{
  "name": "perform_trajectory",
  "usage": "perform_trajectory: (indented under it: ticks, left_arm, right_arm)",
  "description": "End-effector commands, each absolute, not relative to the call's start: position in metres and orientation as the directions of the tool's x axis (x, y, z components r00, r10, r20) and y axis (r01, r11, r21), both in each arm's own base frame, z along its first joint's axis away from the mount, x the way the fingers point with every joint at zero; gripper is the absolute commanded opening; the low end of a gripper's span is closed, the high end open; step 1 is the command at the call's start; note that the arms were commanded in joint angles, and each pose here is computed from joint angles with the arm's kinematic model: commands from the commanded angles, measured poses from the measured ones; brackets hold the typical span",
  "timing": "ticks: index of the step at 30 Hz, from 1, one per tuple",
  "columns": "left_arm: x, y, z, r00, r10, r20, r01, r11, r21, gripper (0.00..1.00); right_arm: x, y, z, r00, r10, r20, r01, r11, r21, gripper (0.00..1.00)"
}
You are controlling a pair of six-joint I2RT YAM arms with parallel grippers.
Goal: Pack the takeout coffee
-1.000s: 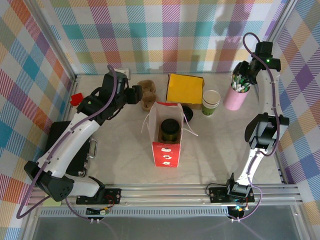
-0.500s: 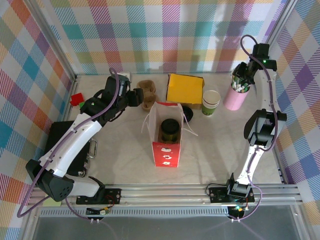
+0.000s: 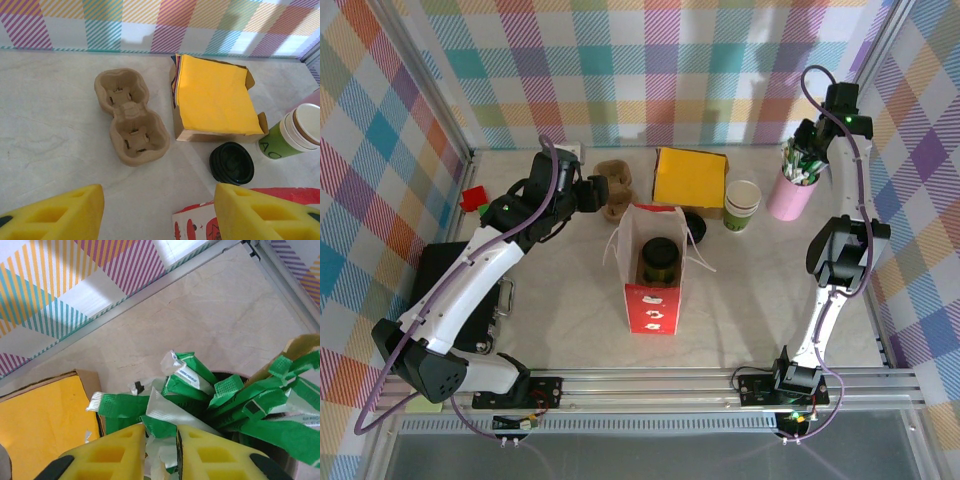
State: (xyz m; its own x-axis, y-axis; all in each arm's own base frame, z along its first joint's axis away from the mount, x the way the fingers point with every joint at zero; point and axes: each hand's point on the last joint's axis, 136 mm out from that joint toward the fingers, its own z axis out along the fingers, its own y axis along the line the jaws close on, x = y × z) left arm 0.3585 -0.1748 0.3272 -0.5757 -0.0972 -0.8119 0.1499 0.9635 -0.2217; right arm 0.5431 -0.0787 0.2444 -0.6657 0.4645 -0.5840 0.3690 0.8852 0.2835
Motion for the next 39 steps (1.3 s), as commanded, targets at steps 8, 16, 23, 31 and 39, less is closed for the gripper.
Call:
perform_trajectory:
  ticks: [8,16,23,31,39]
  left_arm:
    - [0.358,-0.170,0.329,-0.571,-0.114,-0.813,0.142,0.962,-0.234,0.60]
    - [0.356,-0.172,0.331,-0.570,-0.119,-0.813,0.153,0.957,-0.248,0.59]
    - [0.352,-0.172,0.336,-0.568,-0.127,-0.813,0.158,0.953,-0.259,0.59]
    - [0.347,-0.176,0.340,-0.583,-0.133,-0.801,0.176,0.942,-0.285,0.58]
    - [0.340,-0.180,0.341,-0.588,-0.141,-0.797,0.207,0.925,-0.317,0.57]
  right_arm:
    - [0.544,-0.082,0.272,-0.633,0.442,-0.636,0.345,0.896,0.279,0.00]
    - [0.530,-0.079,0.311,-0.600,0.404,-0.691,0.306,0.914,0.268,0.00]
    - [0.506,-0.077,0.358,-0.549,0.360,-0.754,0.271,0.930,0.248,0.00]
    - [0.476,-0.068,0.410,-0.484,0.339,-0.807,0.227,0.939,0.259,0.00]
    - [0.445,-0.053,0.459,-0.430,0.322,-0.843,0.160,0.947,0.280,0.00]
